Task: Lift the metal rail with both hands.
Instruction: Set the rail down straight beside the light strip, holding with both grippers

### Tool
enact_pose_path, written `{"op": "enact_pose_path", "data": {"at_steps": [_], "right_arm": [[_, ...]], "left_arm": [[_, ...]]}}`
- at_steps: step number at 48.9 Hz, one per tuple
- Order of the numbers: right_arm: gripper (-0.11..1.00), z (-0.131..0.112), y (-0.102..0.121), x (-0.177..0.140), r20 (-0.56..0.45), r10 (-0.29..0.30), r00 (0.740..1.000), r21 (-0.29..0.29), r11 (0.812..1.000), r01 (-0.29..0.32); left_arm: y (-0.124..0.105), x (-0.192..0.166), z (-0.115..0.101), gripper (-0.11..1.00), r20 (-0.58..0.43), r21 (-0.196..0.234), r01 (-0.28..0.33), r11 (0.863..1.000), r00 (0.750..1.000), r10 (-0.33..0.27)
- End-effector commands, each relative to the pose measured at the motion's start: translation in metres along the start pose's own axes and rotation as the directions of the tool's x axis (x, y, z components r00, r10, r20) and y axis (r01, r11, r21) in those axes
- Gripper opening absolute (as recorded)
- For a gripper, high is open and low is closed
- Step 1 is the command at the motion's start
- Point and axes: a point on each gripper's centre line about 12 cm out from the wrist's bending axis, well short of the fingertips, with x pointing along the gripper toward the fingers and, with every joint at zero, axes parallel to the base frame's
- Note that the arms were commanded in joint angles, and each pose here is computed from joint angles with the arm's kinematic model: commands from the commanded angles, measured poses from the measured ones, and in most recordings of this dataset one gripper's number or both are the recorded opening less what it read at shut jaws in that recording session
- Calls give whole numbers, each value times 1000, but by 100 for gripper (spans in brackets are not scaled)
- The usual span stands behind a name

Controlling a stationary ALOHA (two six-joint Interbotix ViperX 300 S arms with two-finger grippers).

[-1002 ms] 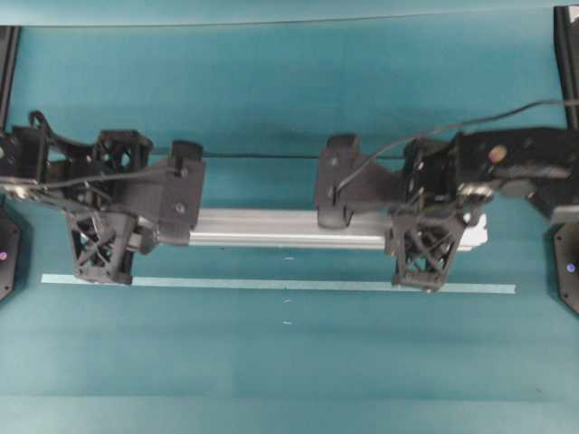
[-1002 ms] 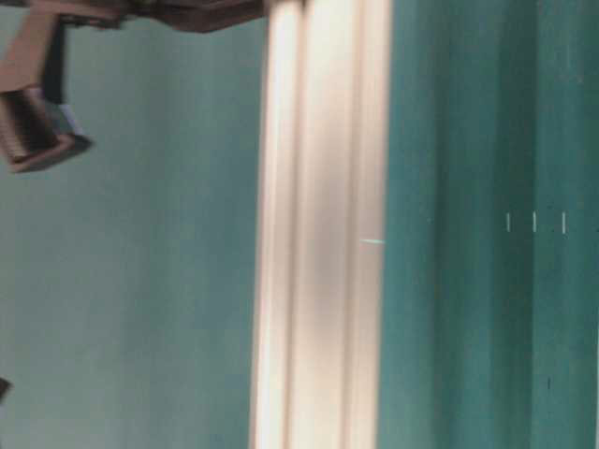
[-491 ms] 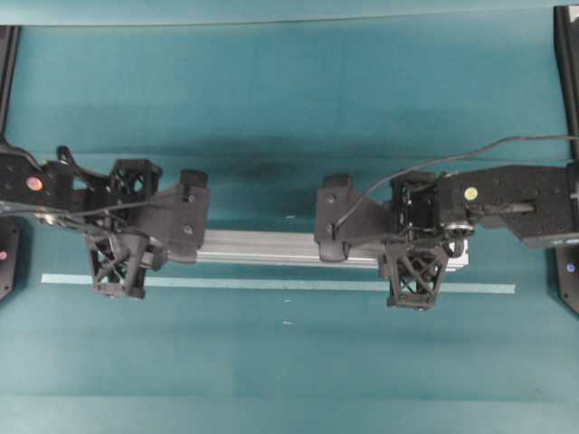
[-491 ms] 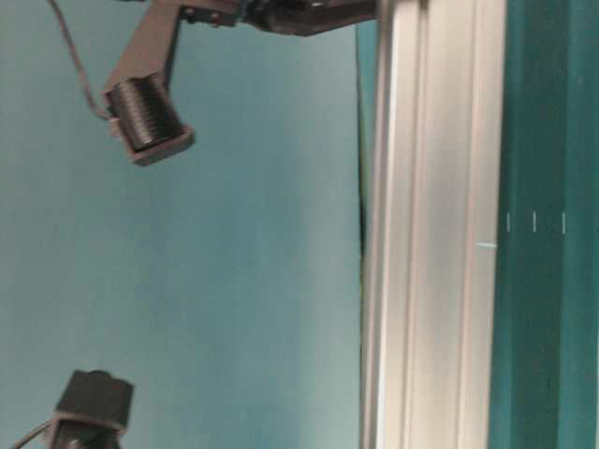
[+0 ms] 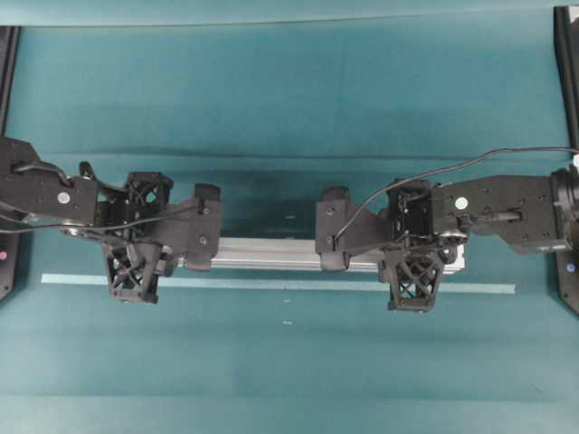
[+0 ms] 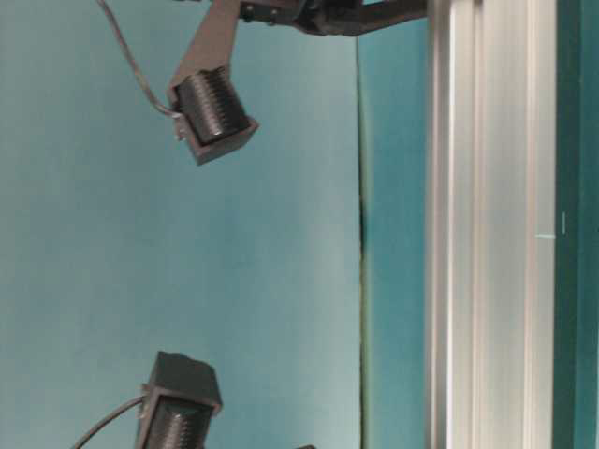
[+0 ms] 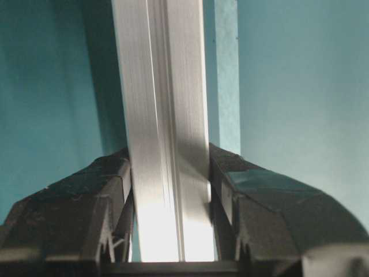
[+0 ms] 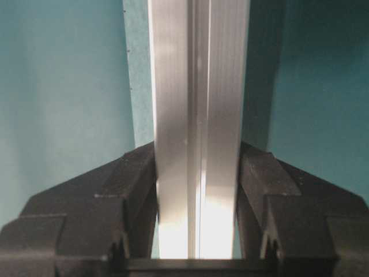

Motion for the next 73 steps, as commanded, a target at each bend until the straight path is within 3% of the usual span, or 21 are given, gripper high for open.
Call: {"op": "enact_pose_path", "data": {"at_steps": [1,73], "right_arm": [[39,1,2,2,14,2,1000,-6,1000,-2],[39,-2,5,16,18,4,1000,-11,1000,-4]], "left_arm": [[-1,0,4,30,20,1,-1,1000,1000,1],[-11,12,12,30,55,18,8,1000,998,-9]]}}
